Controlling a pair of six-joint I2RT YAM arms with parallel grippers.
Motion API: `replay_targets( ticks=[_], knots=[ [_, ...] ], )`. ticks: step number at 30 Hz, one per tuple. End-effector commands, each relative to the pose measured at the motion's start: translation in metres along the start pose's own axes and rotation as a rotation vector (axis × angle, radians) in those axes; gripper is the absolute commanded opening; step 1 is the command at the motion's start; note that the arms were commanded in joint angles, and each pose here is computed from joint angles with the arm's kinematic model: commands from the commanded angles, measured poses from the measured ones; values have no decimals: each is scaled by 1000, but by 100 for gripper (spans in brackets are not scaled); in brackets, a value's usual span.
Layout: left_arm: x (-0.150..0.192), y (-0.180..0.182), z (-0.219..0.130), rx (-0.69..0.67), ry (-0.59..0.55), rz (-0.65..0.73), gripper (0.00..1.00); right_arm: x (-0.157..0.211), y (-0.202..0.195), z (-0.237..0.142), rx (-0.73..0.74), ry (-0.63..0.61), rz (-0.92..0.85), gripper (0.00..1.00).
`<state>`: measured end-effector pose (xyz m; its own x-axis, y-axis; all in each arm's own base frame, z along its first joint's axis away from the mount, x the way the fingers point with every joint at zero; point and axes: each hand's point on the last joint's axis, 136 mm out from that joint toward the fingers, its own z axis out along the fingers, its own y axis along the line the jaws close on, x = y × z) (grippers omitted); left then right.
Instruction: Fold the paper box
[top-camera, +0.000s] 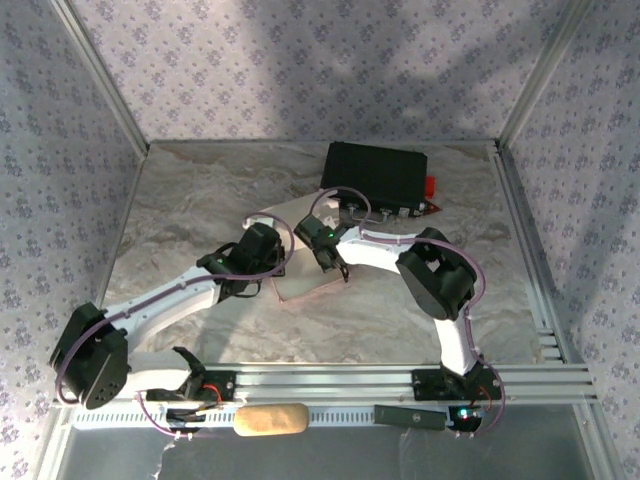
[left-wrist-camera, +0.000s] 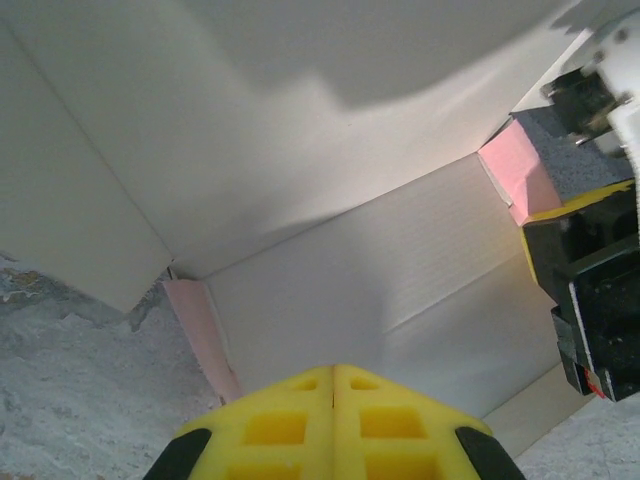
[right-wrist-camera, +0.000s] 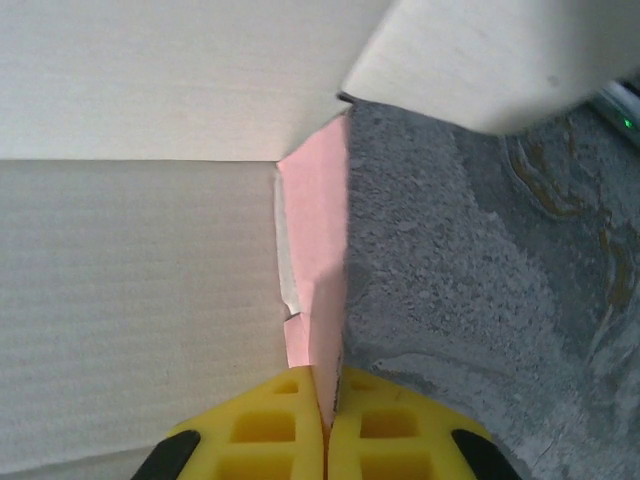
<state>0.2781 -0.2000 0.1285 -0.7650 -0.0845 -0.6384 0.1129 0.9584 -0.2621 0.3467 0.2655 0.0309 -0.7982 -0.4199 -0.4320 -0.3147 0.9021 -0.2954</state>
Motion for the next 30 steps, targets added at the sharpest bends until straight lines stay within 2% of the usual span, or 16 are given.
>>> replay_targets(
  ticks=[1,3,4,6,9,14,17,23,28,30],
  knots=[
    [-17,-1,-29,14,-81,-39,21,33,-14,13,54,113,-38,0],
    [-22,3,-47,11,-109,-72,40,33,-16,10,50,101,-22,0],
    [-21,7,-52,3,-109,-88,46,33,-16,9,48,95,-12,0],
    [-14,14,-62,-5,-93,-124,52,30,-16,6,31,84,2,0],
    [14,21,-61,-9,-51,-163,52,27,-16,3,14,78,10,0],
    [56,18,-30,18,22,-211,55,25,-13,2,-12,75,15,0],
    [63,6,-11,55,37,-228,58,27,-12,3,-17,78,15,0],
    [71,5,17,-4,61,-196,58,29,-13,5,-30,83,21,0],
    [80,6,39,-48,90,-171,49,30,-15,4,-40,82,16,0],
    [86,8,48,-73,112,-154,40,31,-16,5,-30,84,9,0]
  ],
)
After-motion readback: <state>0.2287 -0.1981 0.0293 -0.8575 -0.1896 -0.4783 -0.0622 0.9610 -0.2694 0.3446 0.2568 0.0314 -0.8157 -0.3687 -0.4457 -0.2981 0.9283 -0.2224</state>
